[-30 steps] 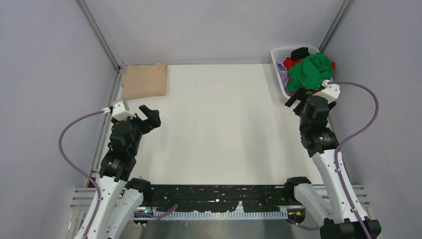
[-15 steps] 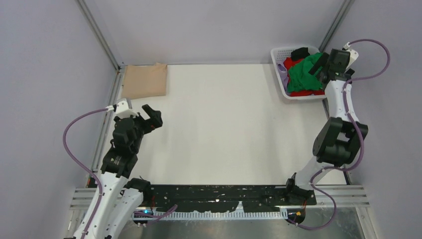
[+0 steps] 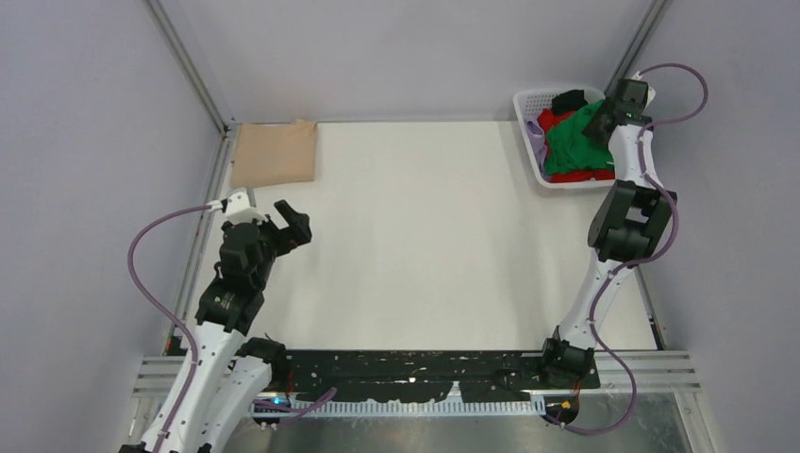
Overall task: Fold and stack the t-shirts
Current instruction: Grab crumpled tshirt from bin with the right arm
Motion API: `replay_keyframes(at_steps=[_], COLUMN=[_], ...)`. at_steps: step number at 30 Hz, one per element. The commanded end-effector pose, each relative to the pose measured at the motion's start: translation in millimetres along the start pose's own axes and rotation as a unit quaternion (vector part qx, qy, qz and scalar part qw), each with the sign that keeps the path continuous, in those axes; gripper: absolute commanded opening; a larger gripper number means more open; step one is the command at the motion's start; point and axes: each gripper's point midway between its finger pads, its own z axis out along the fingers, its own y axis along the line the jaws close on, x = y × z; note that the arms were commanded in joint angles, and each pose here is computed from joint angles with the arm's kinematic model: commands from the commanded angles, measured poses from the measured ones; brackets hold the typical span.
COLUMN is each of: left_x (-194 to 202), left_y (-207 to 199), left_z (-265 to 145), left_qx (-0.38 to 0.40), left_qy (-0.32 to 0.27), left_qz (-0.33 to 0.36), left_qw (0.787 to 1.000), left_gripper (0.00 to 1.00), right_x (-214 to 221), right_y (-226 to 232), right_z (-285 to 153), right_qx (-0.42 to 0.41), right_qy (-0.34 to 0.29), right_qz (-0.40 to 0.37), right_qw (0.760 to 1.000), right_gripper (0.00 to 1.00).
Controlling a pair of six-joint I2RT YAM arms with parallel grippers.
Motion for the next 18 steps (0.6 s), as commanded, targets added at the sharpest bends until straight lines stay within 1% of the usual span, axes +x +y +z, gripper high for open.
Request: replay_keyframes(at_steps=[1,2,3,5,8,12,15,18], left_x=[-9.0,-8.8,-9.0,-9.5,-10.7,-10.5,-9.1,-8.1], left_y=[-3.9,-4.1,-4.7,-4.4,-5.7,-8.7,-10.2,-12.9], left_z=[4.0,4.2,4.2,4.5,5.2,6.0,7.4,8.9], left_qx=[0.006,0.007,0.008,0.008,0.01,0.017,0.02,0.026], left_qy=[-0.016,-0.015,-0.015,-0.017,-0.021,-0.019,-0.016,-0.011], left_qz=[-0.002,-0.001,0.0,0.001,-0.004,-0.004,-0.007,-0.006], left_qw=[1.0,1.0,1.0,1.0,1.0,1.0,1.0,1.0], left_gripper=[0.99,1.0,1.0,1.0,1.0,1.0,1.0,0.99], right_x=[-31.6,-36.0,-46.8,-65.8,-96.1,-144.3,-175.3,-192.7], right_y=[16.9,17.9,18.9,23.2,30.6,42.3,51.9,72.1], right_z=[-12.6,-15.2,-24.3,-41.6,-73.5,-138.7,-195.1,-244.3], right_qx=[-0.04,-0.041,-0.043,-0.052,-0.073,-0.103,-0.137,-0.201], right_qy=[-0.03,-0.036,-0.05,-0.077,-0.12,-0.195,-0.25,-0.277], right_qz=[0.006,0.007,0.009,0.009,0.007,0.001,-0.004,-0.017], right_qw=[0.999,0.998,0.998,0.996,0.99,0.975,0.959,0.939], right_gripper=[0.42,0.31,0.26,0.09,0.05,0.05,0.05,0.05])
